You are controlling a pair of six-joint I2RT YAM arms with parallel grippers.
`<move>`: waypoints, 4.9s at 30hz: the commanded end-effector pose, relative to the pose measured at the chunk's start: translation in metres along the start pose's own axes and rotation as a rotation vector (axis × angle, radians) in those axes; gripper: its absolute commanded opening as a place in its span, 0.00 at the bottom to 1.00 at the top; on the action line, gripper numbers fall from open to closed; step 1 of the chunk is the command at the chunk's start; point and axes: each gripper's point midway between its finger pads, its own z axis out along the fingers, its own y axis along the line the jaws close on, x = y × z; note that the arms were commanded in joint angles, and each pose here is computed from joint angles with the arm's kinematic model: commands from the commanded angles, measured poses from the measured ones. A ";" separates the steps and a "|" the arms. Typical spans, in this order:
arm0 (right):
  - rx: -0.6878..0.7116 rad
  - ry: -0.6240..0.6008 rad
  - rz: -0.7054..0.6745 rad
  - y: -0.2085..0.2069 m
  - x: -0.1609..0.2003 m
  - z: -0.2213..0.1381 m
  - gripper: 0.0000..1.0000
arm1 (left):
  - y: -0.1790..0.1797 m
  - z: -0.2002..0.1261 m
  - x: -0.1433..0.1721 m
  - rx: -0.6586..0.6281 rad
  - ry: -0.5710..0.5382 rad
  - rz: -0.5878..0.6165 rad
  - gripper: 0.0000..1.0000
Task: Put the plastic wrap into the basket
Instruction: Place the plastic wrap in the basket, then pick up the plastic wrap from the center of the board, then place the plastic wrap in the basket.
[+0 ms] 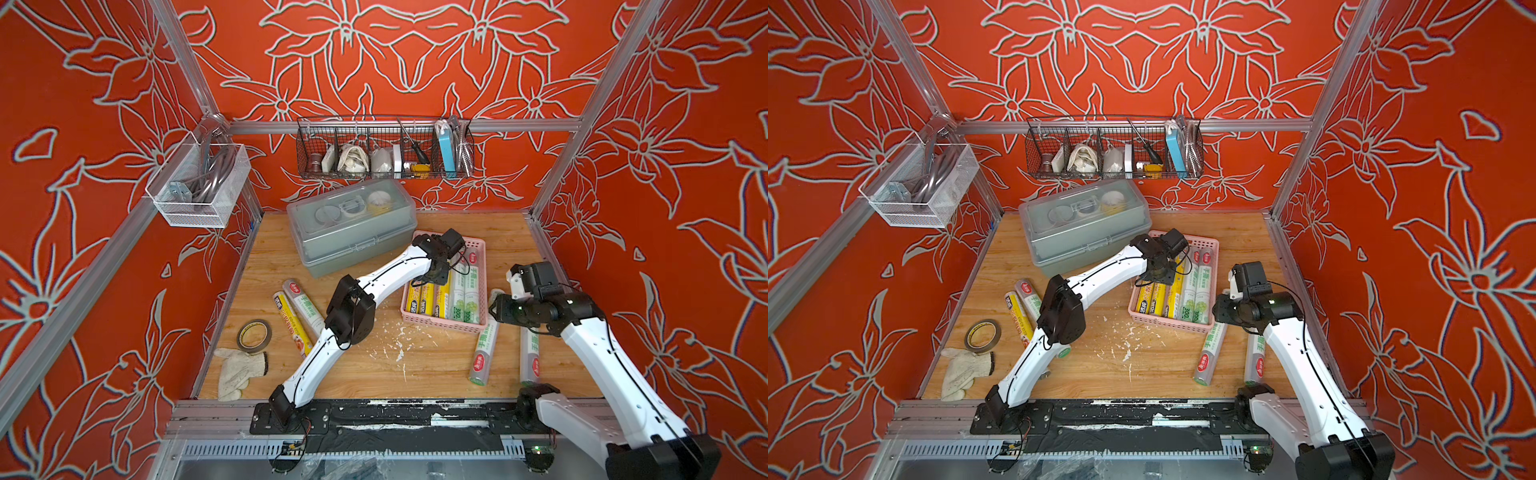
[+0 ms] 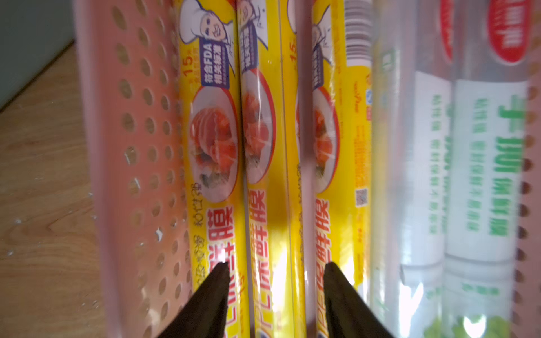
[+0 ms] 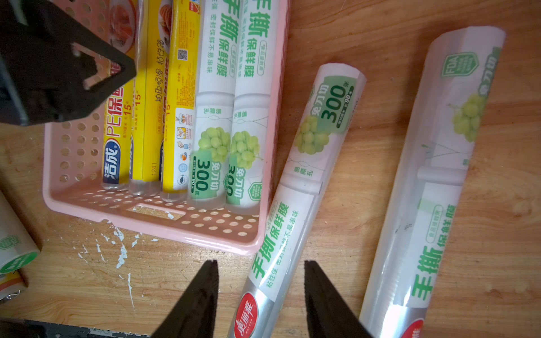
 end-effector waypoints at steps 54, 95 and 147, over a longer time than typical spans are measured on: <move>-0.129 -0.033 -0.082 0.026 -0.019 -0.002 0.99 | 0.319 -0.057 0.184 -0.238 -0.026 -0.778 0.96; -0.084 -0.020 -0.076 0.018 -0.017 0.000 0.97 | 0.309 -0.011 0.205 -0.218 0.064 -0.787 0.52; -0.087 0.110 0.102 0.013 0.030 -0.021 0.87 | 0.016 -0.082 0.006 0.115 -0.108 0.022 0.33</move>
